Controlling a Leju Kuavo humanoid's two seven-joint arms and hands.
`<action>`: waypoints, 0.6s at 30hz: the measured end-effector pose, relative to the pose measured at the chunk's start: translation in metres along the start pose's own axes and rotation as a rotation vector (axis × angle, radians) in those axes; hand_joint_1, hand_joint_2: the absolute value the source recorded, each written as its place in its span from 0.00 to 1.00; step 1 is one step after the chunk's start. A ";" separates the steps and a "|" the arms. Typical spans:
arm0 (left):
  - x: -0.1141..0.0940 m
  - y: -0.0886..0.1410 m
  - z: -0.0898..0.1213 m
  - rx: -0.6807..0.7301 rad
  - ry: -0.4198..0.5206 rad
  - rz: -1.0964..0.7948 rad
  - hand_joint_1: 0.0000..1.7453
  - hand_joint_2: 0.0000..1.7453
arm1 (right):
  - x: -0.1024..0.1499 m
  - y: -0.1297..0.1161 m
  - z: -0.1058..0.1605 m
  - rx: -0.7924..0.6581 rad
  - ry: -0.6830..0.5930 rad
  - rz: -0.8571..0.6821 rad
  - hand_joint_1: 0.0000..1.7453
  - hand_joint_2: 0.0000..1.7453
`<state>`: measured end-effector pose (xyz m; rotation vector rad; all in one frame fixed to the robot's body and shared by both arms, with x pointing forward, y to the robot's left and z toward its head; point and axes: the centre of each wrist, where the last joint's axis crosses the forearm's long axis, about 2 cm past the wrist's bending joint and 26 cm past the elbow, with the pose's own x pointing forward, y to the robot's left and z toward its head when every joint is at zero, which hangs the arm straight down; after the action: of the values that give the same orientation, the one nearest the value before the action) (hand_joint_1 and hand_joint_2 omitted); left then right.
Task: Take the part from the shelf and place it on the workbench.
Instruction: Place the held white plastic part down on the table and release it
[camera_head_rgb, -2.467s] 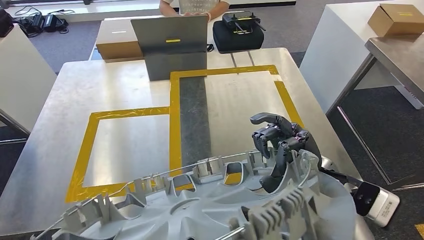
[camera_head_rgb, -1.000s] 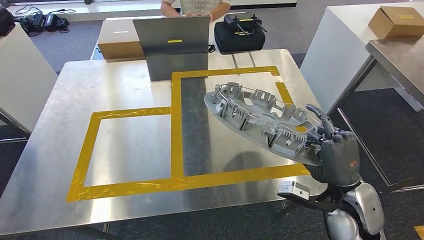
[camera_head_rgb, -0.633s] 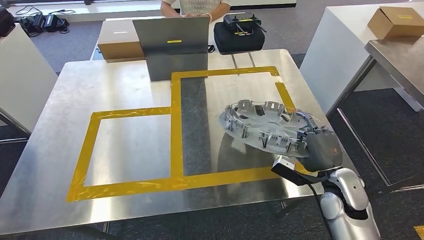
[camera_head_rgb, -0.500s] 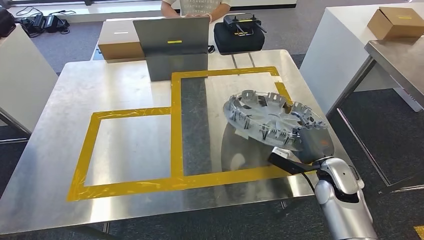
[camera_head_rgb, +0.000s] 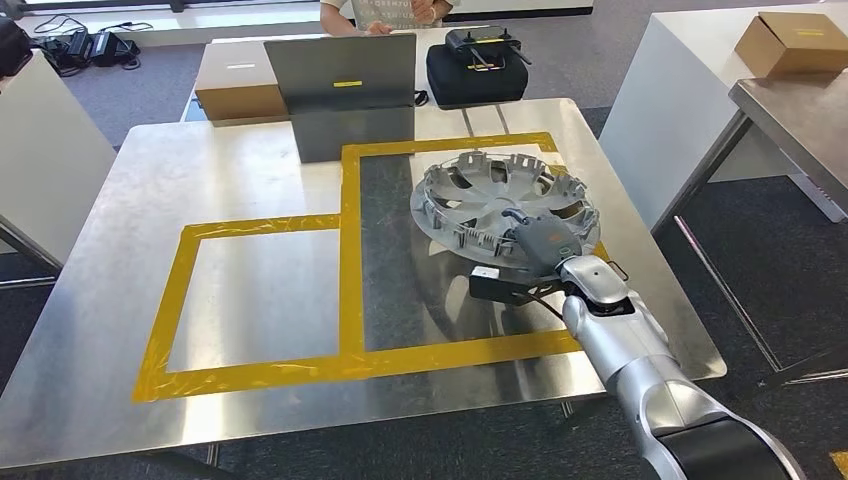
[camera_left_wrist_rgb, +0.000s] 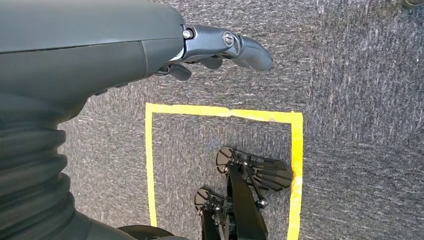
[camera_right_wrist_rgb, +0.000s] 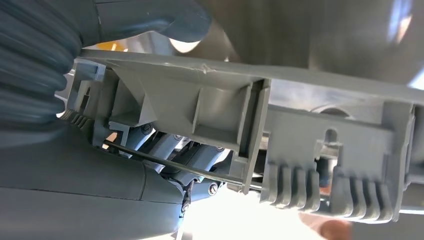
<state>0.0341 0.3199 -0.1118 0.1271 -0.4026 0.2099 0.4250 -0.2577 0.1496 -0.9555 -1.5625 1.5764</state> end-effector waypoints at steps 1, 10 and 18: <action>0.000 0.000 0.000 0.001 -0.001 0.002 0.00 1.00 | 0.007 -0.002 -0.006 0.010 -0.020 0.003 1.00 1.00; 0.002 0.000 -0.001 0.014 -0.010 0.019 0.00 1.00 | 0.067 -0.024 -0.047 0.078 -0.181 0.012 1.00 1.00; 0.003 -0.001 -0.001 -0.004 -0.011 0.022 0.00 1.00 | 0.088 -0.027 -0.055 0.095 -0.211 -0.010 0.00 0.00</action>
<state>0.0376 0.3197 -0.1114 0.1204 -0.4153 0.2299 0.4317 -0.1537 0.1752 -0.7489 -1.6140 1.7749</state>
